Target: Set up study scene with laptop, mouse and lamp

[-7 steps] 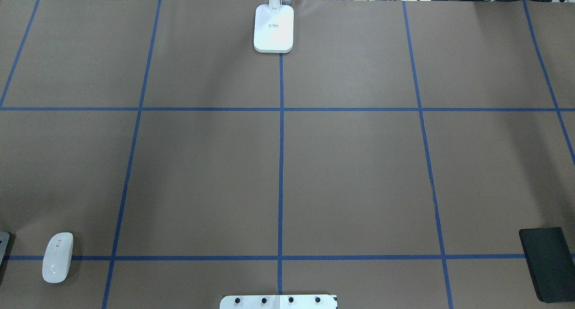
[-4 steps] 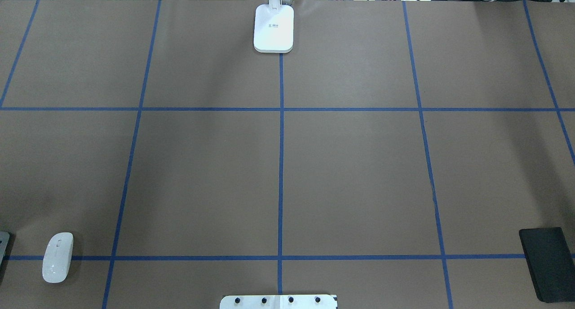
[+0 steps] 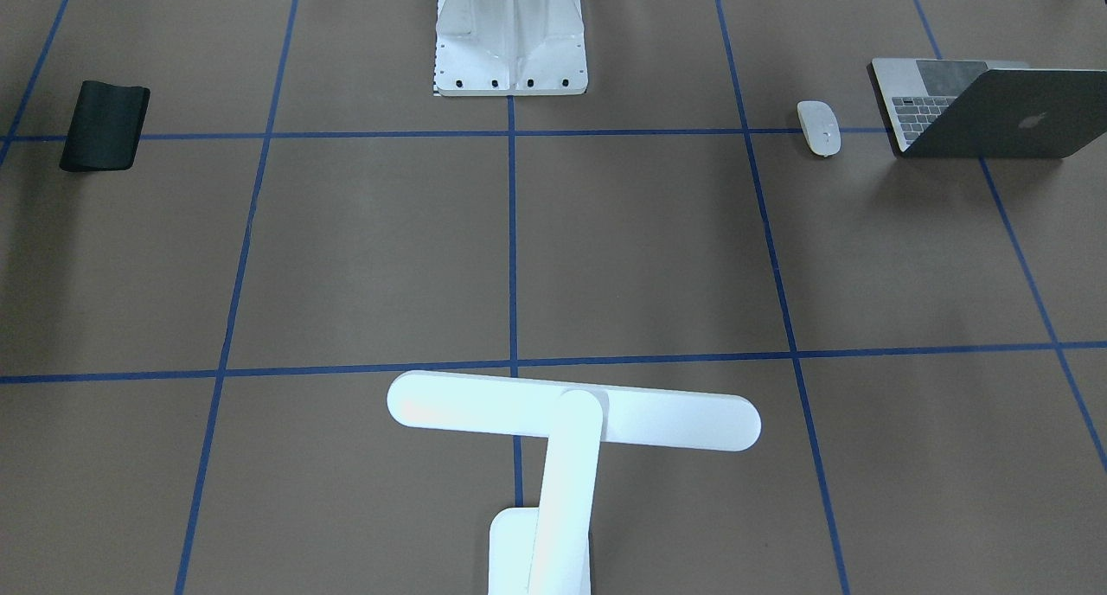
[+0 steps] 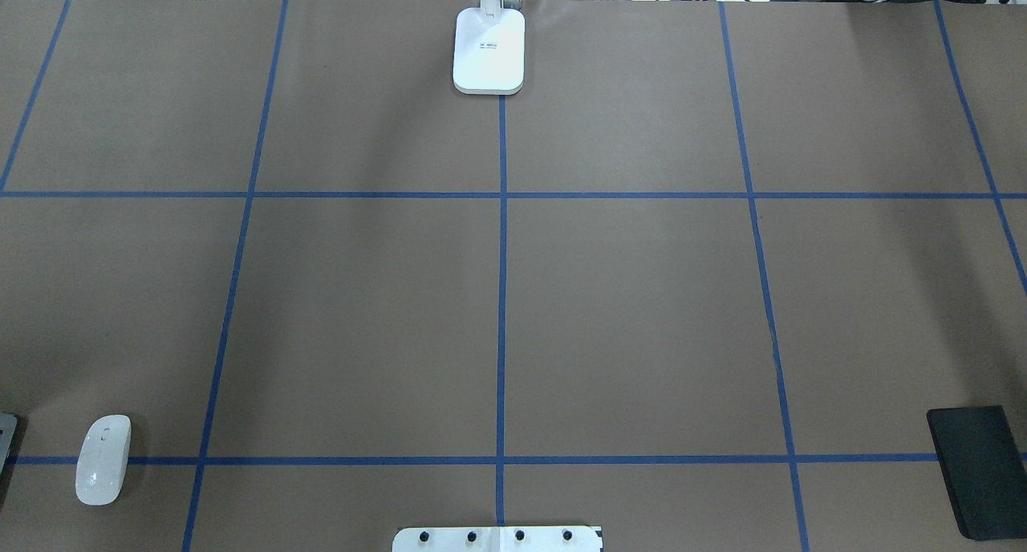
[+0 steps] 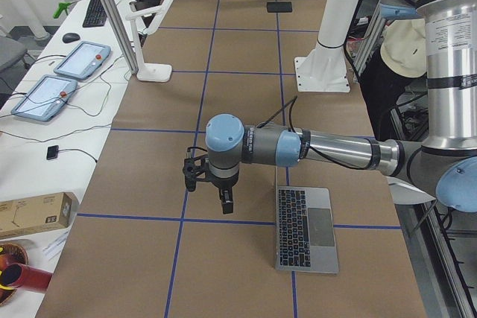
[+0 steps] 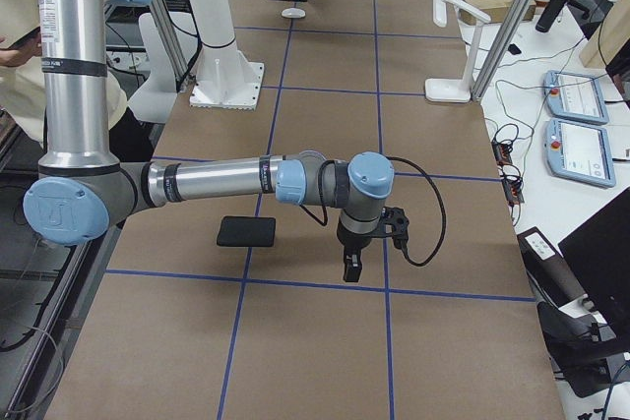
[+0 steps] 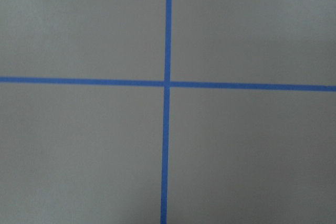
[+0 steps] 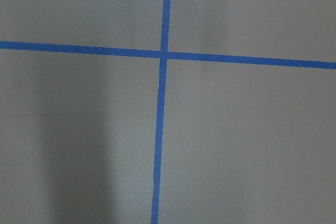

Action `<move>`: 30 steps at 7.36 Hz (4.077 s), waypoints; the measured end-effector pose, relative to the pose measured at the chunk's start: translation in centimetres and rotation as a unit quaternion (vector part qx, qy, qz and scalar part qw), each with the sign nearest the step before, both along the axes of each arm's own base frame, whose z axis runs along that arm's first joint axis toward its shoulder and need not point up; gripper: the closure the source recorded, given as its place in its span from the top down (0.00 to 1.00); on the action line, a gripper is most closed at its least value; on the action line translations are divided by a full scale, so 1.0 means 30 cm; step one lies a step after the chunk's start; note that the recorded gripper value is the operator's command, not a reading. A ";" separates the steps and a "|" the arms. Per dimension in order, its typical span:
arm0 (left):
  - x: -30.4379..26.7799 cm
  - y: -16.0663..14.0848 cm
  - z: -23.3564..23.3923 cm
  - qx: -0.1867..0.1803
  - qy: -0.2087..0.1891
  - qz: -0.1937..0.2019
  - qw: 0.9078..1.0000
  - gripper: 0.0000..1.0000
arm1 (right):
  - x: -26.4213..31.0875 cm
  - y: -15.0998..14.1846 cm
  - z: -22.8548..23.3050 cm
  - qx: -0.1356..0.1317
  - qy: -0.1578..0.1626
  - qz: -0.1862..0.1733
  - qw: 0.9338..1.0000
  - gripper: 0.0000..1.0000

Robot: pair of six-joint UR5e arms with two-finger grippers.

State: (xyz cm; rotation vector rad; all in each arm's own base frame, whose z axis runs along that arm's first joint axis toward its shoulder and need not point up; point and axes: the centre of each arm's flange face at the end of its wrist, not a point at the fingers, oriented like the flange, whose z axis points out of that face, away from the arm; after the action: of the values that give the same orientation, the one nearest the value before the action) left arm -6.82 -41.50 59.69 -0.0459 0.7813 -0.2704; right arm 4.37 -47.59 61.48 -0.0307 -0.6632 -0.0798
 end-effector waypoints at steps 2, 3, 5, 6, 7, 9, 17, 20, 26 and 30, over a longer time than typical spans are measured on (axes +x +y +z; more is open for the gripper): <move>-0.005 0.129 0.045 -0.088 0.005 -0.068 0.994 1.00 | -0.021 0.005 -0.027 0.008 -0.003 -0.006 1.000 1.00; -0.010 0.178 0.073 -0.131 0.007 -0.101 0.986 1.00 | -0.024 0.022 -0.040 0.011 -0.006 -0.009 1.000 1.00; -0.017 0.259 0.128 -0.203 0.011 -0.154 0.967 1.00 | -0.025 0.090 -0.071 0.019 -0.014 -0.012 1.000 1.00; -0.020 0.291 0.151 -0.232 0.013 -0.174 0.957 1.00 | -0.025 0.112 -0.077 0.021 -0.016 -0.013 1.000 1.00; -0.022 0.320 0.169 -0.257 0.018 -0.192 0.947 1.00 | -0.025 0.122 -0.081 0.022 -0.017 -0.013 1.000 1.00; -0.037 0.378 0.189 -0.295 0.033 -0.224 0.928 1.00 | -0.025 0.128 -0.092 0.026 -0.018 -0.013 0.999 1.00; -0.020 0.449 0.230 -0.388 0.068 -0.285 0.874 1.00 | -0.031 0.154 -0.088 0.025 -0.035 -0.020 0.999 1.00; -0.005 0.461 0.269 -0.400 0.087 -0.276 0.870 1.00 | -0.031 0.156 -0.087 0.025 -0.036 -0.020 0.999 1.00; 0.020 0.453 0.369 -0.406 0.130 -0.260 0.866 0.00 | -0.031 0.167 -0.076 0.027 -0.037 -0.026 0.999 1.00; 0.020 0.339 0.364 -0.405 0.153 -0.255 0.865 0.00 | -0.031 0.169 -0.079 0.031 -0.037 -0.030 0.998 1.00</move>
State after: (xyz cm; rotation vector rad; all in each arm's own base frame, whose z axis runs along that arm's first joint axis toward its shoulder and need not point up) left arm -6.24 -31.32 70.61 -0.7000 0.9410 -1.1123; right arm 3.46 -42.52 59.12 0.0127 -0.7338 -0.1612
